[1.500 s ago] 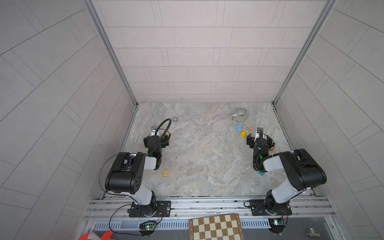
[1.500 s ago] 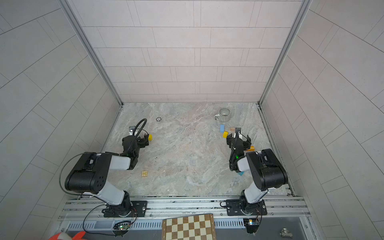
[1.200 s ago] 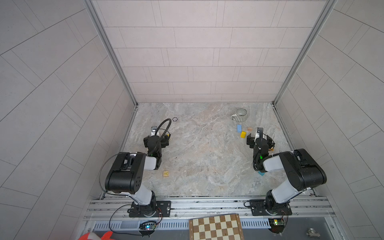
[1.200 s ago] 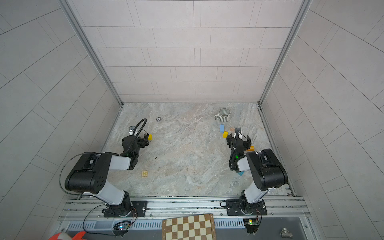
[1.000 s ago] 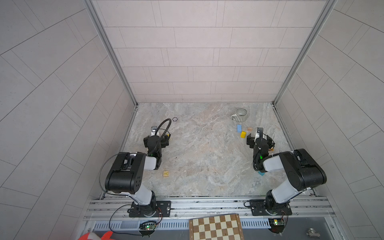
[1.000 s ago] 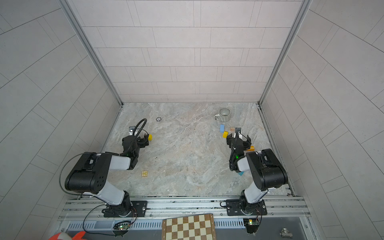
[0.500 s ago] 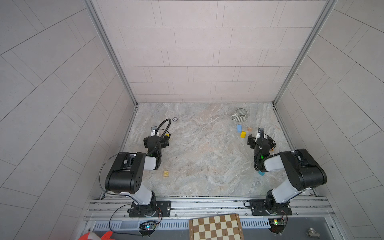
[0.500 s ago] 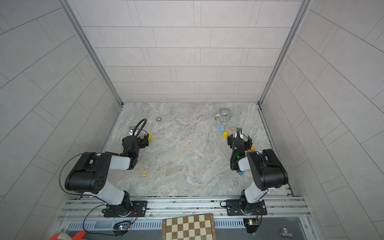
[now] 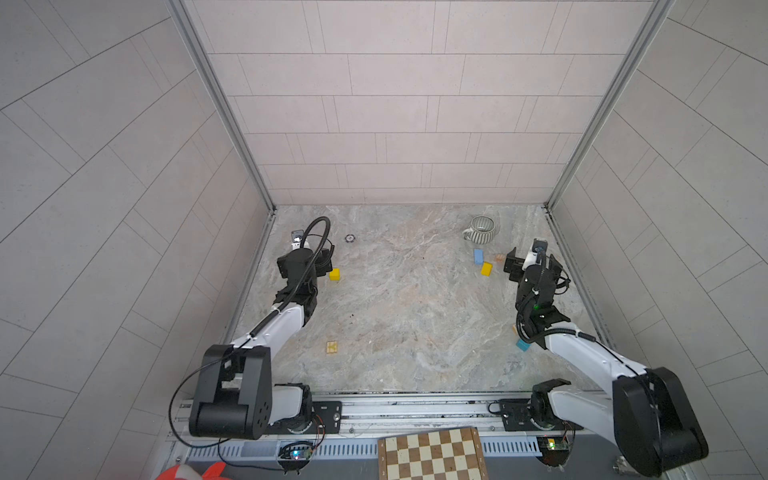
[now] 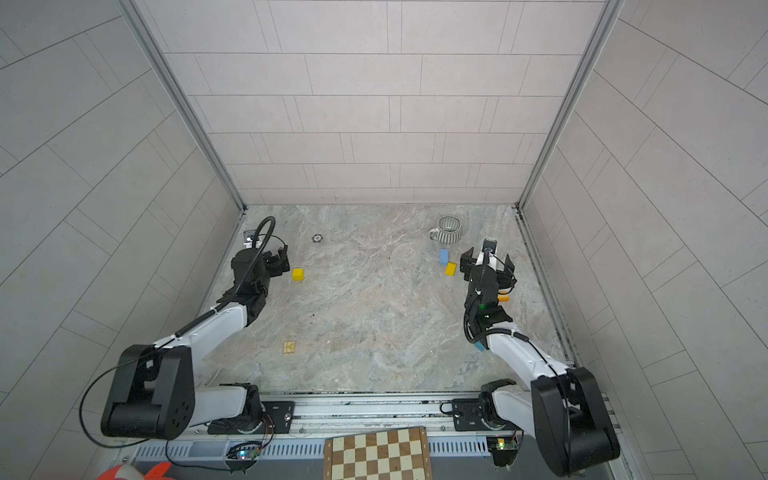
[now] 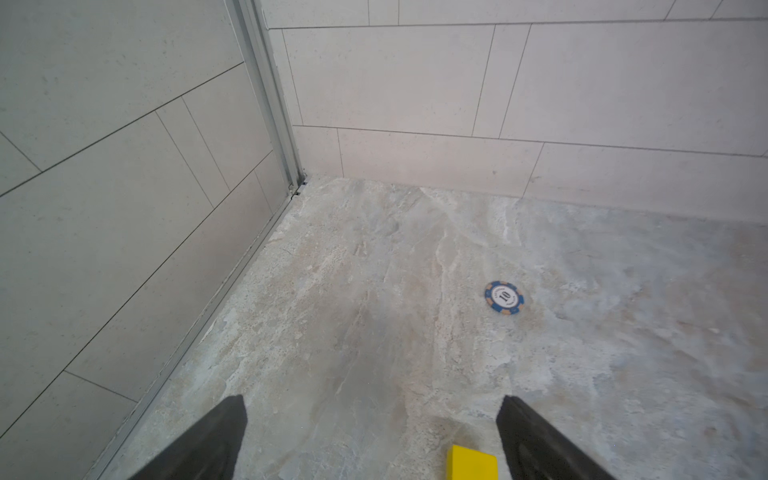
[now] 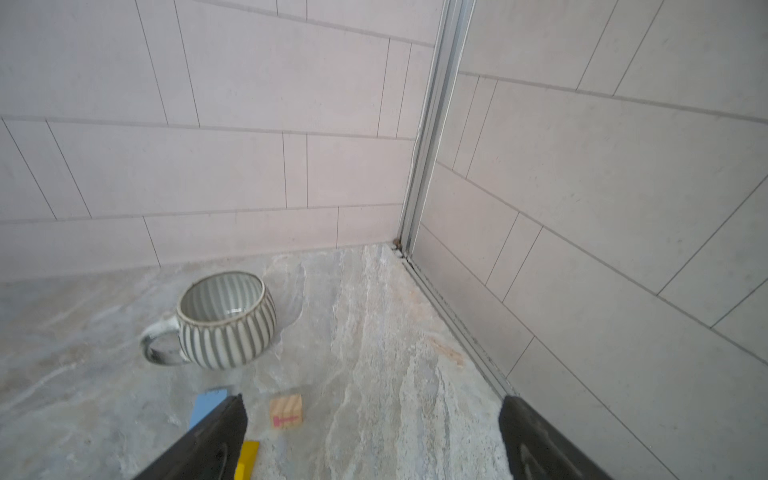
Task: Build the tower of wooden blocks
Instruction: 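Reach the right gripper toward the orange Supermarket block while the left arm moves forward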
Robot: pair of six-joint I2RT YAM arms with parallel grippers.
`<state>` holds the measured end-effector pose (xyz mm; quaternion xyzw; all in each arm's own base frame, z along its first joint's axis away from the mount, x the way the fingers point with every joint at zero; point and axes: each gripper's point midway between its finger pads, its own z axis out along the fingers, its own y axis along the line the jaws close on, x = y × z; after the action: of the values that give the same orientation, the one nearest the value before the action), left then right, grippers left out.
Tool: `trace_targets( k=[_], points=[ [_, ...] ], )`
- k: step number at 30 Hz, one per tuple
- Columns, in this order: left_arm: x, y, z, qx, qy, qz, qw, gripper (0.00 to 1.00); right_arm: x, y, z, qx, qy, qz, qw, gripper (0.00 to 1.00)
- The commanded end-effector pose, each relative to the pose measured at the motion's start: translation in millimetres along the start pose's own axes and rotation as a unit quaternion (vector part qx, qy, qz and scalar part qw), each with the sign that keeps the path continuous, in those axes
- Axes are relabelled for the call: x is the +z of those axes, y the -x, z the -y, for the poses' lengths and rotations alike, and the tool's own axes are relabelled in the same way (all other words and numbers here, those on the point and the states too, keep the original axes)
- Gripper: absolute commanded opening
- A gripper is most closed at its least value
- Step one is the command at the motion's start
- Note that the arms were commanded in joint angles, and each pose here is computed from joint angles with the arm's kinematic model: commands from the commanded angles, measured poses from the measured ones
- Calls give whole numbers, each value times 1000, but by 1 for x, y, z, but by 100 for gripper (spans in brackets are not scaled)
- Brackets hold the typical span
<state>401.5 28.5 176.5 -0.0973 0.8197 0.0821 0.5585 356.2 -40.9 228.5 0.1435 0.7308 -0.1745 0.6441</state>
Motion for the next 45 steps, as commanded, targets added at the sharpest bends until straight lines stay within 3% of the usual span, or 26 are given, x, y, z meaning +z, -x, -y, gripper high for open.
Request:
trace_targets(
  k=[1,4,9,17,23,28,34,36,40,45],
  points=[
    [-10,-11,22,-23,-46,-87,995,100,-8,-30,4,-4,0,-102,995,93],
    [-24,3,50,-1,-61,-115,992,100,-12,-23,-7,11,29,-148,989,89],
    [-59,24,98,75,-68,-103,989,100,-21,-28,-13,12,44,-219,975,86],
    [-83,8,135,64,-58,-107,990,100,-22,-56,-17,21,41,-290,956,81],
    [-86,3,161,82,-39,-94,991,100,-19,-82,0,40,-2,-345,938,80],
    [-85,-5,159,44,-3,-99,994,100,-21,-105,26,80,-32,-388,918,80],
    [-86,-33,163,33,-26,-137,990,100,-33,-133,62,110,-78,-429,893,80],
    [-87,-37,161,30,-31,-137,990,100,-33,-139,70,121,-87,-437,887,75],
    [-89,-45,160,18,-47,-129,990,100,-31,-157,74,154,-86,-478,861,70],
    [-89,-51,158,9,-60,-115,992,100,-25,-171,76,198,-88,-514,830,72]
  ],
)
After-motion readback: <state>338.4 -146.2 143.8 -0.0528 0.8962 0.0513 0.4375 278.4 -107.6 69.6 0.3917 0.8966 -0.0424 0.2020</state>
